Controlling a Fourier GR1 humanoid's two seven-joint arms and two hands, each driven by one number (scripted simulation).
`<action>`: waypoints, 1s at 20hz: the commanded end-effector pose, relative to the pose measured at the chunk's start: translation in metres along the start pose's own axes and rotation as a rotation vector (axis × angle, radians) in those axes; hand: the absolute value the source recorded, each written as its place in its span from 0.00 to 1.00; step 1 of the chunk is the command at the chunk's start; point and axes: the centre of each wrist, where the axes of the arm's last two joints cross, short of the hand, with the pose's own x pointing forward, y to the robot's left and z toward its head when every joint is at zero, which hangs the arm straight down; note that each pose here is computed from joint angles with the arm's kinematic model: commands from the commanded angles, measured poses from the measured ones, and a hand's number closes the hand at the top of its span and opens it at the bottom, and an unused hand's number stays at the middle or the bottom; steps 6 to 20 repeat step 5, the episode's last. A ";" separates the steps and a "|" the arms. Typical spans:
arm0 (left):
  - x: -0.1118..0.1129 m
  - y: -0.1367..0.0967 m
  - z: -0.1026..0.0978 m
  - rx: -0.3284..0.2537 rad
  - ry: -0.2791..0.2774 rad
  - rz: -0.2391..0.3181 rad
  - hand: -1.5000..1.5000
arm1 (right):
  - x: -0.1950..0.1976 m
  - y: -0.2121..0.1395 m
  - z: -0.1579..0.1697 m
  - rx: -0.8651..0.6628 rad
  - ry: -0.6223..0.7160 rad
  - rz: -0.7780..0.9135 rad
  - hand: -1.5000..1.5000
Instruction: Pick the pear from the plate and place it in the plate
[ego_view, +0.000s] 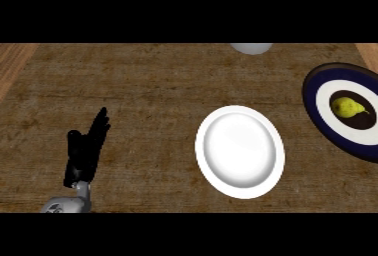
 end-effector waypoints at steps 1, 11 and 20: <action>-0.008 0.001 0.003 -0.015 0.007 -0.004 0.50 | 0.003 -0.019 0.003 -0.012 0.001 0.029 0.00; -0.002 0.005 0.002 -0.015 -0.004 0.002 0.50 | -0.002 -0.003 0.004 -0.050 0.021 0.068 0.00; -0.002 0.005 0.002 -0.015 -0.004 0.002 0.50 | -0.002 -0.003 0.004 -0.050 0.021 0.068 0.00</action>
